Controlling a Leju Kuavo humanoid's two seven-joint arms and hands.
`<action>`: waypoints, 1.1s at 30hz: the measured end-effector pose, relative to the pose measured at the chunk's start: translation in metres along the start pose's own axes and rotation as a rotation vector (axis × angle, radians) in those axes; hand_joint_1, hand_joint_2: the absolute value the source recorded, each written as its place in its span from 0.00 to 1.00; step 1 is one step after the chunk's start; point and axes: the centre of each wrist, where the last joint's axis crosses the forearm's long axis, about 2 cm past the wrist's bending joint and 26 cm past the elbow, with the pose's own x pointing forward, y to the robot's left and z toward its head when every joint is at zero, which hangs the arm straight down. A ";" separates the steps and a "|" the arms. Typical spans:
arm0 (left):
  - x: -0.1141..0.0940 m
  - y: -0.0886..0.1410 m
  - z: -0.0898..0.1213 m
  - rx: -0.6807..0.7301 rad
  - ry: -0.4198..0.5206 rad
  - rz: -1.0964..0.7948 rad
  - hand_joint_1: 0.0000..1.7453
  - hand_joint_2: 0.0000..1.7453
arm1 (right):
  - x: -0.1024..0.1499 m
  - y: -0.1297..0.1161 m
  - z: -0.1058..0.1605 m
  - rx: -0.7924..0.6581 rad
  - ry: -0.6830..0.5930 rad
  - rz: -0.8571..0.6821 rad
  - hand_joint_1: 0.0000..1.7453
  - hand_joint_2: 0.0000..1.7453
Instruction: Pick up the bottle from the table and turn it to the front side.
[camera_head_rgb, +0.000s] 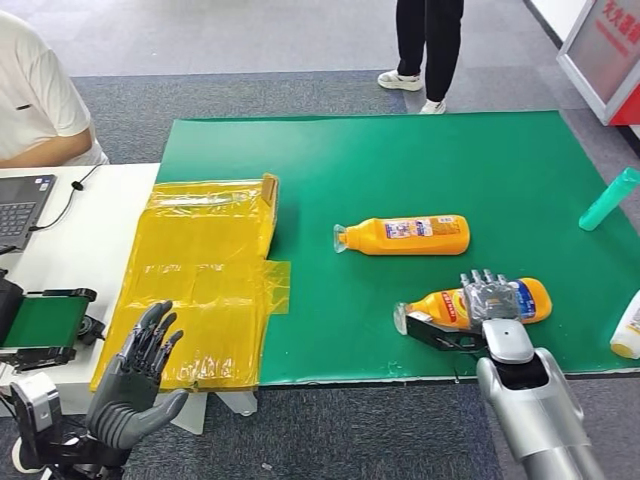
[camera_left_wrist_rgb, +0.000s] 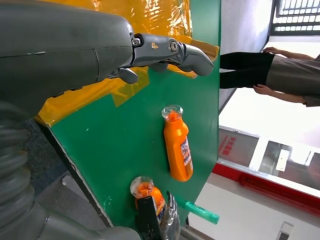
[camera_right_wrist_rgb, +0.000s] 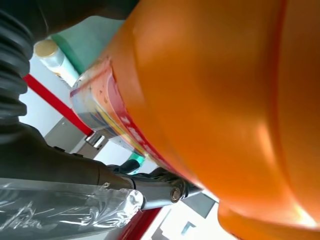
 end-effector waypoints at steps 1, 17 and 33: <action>0.000 0.000 0.000 -0.001 0.001 0.001 0.00 1.00 | -0.002 0.000 -0.001 0.002 0.006 0.005 0.00 1.00; -0.004 0.002 0.002 -0.021 0.005 0.010 0.00 1.00 | -0.041 0.004 -0.020 0.046 0.023 0.037 0.00 1.00; -0.006 0.010 0.003 -0.039 -0.012 0.006 0.00 1.00 | -0.059 0.008 -0.031 0.112 -0.093 -0.131 1.00 1.00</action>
